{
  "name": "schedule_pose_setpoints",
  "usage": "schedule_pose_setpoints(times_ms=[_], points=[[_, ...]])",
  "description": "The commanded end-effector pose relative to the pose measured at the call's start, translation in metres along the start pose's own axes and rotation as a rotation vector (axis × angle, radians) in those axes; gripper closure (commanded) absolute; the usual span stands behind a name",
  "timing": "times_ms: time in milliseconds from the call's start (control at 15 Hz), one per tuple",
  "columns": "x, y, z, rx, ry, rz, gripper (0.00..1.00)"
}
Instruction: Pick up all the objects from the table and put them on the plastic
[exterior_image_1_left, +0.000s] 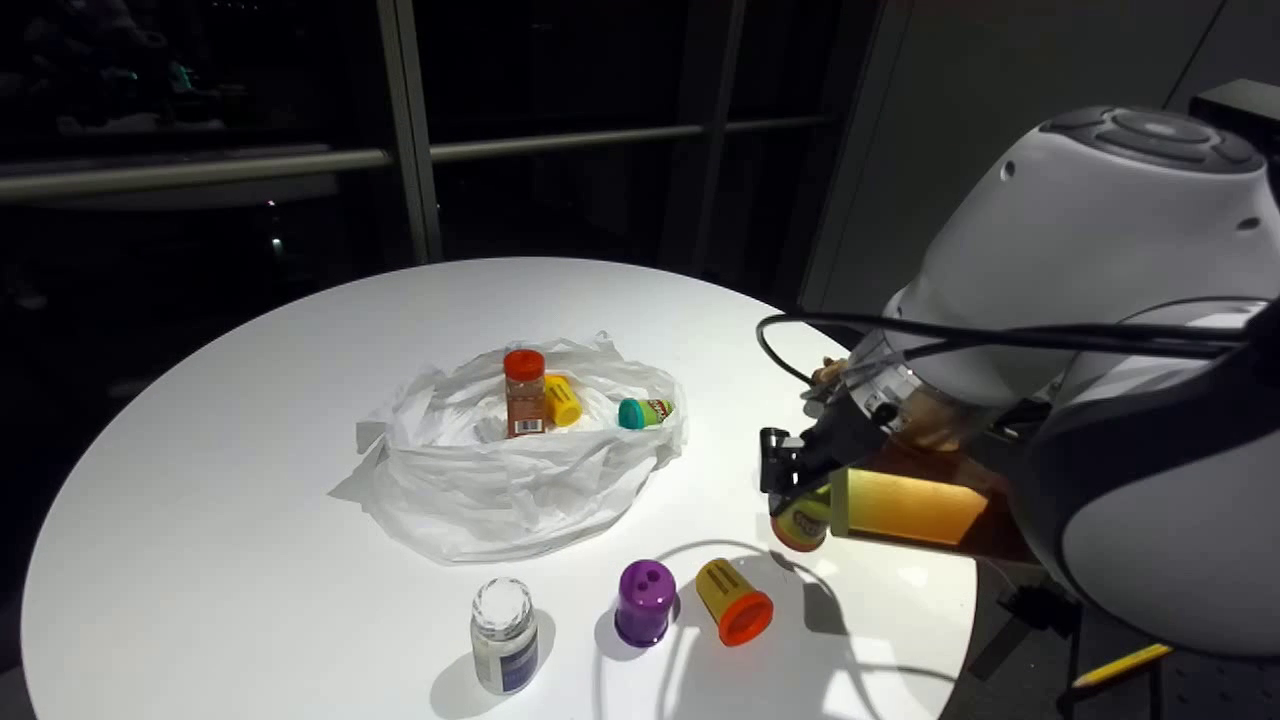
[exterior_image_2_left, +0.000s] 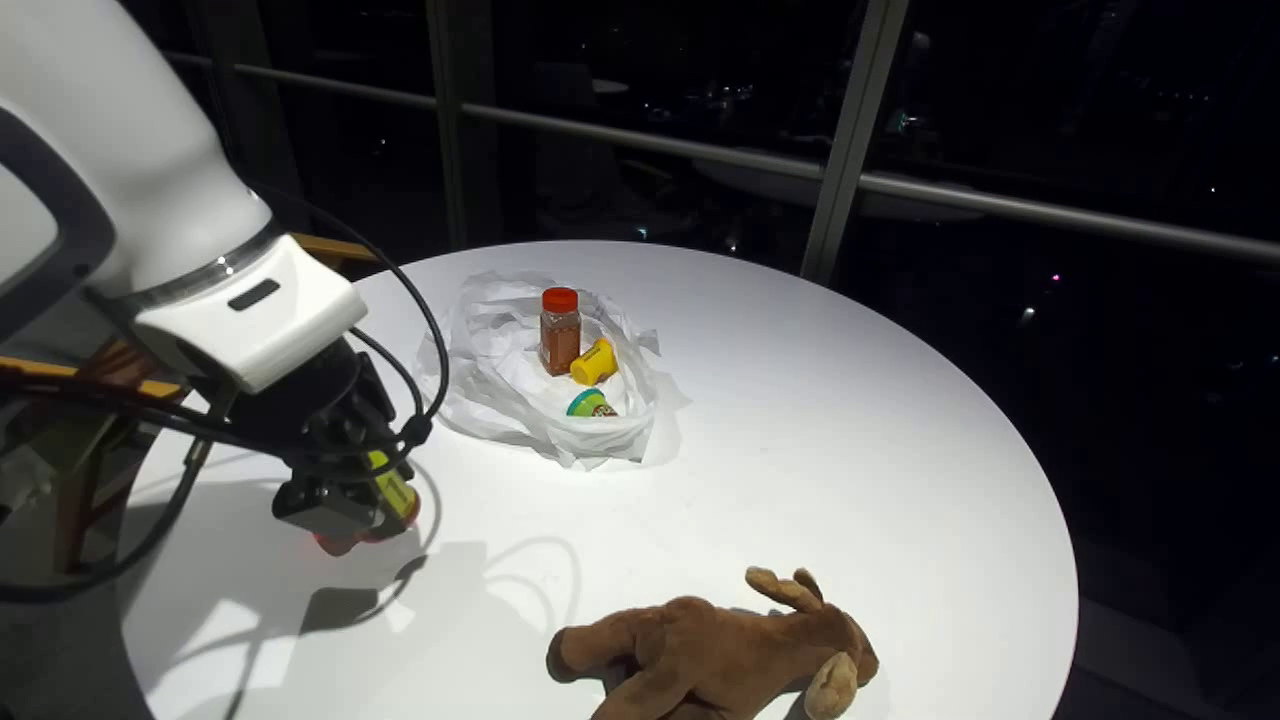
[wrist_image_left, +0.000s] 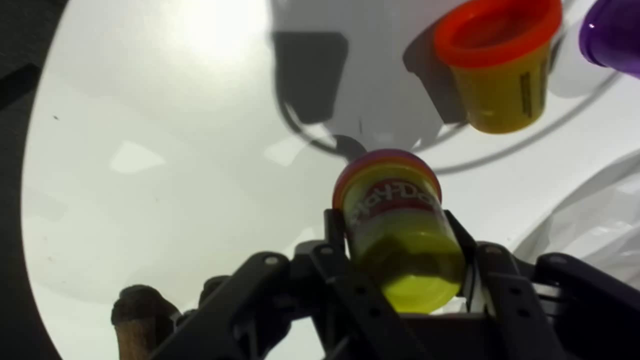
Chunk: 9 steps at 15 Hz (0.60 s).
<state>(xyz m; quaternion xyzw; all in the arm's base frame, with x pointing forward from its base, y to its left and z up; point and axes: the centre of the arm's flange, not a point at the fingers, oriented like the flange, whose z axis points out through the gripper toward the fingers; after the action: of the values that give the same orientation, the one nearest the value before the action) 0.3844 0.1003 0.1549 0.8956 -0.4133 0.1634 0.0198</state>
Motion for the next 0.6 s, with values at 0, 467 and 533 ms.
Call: schedule_pose_setpoints(times_ms=[0, 467, 533], points=[[0.021, -0.05, -0.063, 0.021, 0.12, 0.012, 0.77], [0.078, -0.17, -0.086, 0.007, 0.383, -0.041, 0.77], [0.082, -0.184, -0.088, -0.001, 0.399, -0.053, 0.77]])
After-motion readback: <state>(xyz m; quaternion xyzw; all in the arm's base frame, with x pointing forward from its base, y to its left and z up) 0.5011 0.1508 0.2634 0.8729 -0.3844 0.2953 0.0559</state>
